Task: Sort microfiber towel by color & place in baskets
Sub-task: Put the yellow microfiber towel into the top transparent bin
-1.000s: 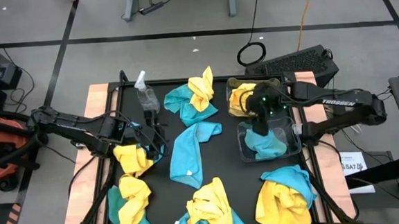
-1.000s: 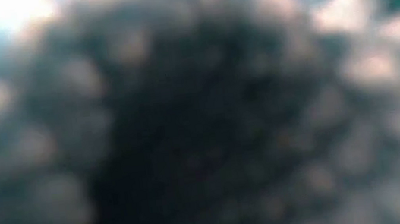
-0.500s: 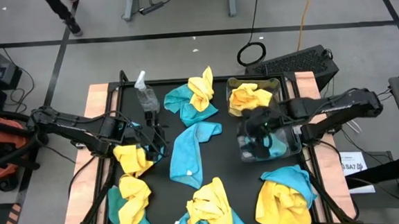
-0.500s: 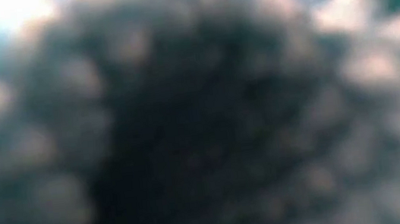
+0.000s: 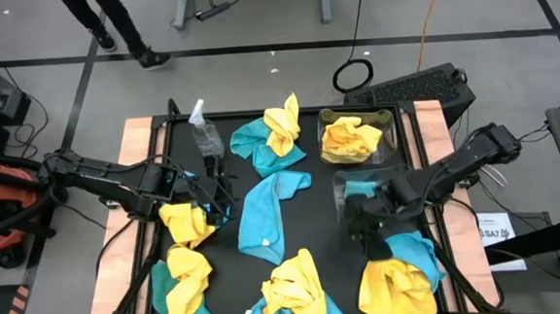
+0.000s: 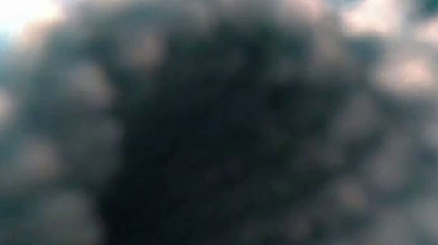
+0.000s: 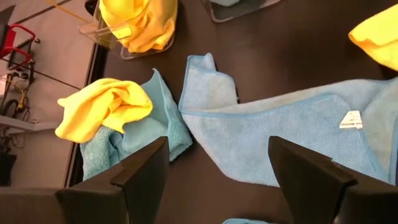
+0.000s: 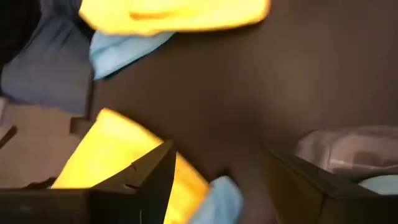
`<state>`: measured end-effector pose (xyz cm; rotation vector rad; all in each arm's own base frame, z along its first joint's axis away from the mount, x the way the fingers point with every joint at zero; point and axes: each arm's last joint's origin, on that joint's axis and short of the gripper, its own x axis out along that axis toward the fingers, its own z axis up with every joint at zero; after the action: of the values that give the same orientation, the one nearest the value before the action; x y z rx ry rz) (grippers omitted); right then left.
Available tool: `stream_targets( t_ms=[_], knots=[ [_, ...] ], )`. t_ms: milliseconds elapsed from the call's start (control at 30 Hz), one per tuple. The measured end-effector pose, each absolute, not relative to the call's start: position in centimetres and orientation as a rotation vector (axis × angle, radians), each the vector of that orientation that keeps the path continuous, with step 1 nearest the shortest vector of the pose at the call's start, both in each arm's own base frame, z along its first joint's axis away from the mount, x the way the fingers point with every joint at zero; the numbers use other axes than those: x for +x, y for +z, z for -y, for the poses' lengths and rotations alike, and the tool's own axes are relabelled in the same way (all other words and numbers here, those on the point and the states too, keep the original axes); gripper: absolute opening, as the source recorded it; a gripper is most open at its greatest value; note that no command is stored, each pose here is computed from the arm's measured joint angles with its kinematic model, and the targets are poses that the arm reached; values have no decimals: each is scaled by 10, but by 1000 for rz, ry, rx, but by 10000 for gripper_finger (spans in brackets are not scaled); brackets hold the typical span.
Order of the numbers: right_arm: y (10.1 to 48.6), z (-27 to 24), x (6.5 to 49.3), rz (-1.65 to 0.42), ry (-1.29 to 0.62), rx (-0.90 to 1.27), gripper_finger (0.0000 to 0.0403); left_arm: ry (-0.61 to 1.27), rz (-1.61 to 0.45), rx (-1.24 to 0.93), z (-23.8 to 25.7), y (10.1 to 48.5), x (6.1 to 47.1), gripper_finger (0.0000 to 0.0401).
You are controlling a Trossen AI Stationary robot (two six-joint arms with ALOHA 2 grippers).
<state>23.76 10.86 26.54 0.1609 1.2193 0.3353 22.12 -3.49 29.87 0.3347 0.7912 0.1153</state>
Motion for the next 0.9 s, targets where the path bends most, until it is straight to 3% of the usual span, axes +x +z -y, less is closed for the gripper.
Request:
stream_targets(
  t_ms=[633,900],
  knots=[
    [202,-201,221,-1495,300,160,219,93,-801,391,41,280,251,280],
    [174,-225,198,-1596,160,36,219,77,-775,429,46,262,278,280]
  ],
)
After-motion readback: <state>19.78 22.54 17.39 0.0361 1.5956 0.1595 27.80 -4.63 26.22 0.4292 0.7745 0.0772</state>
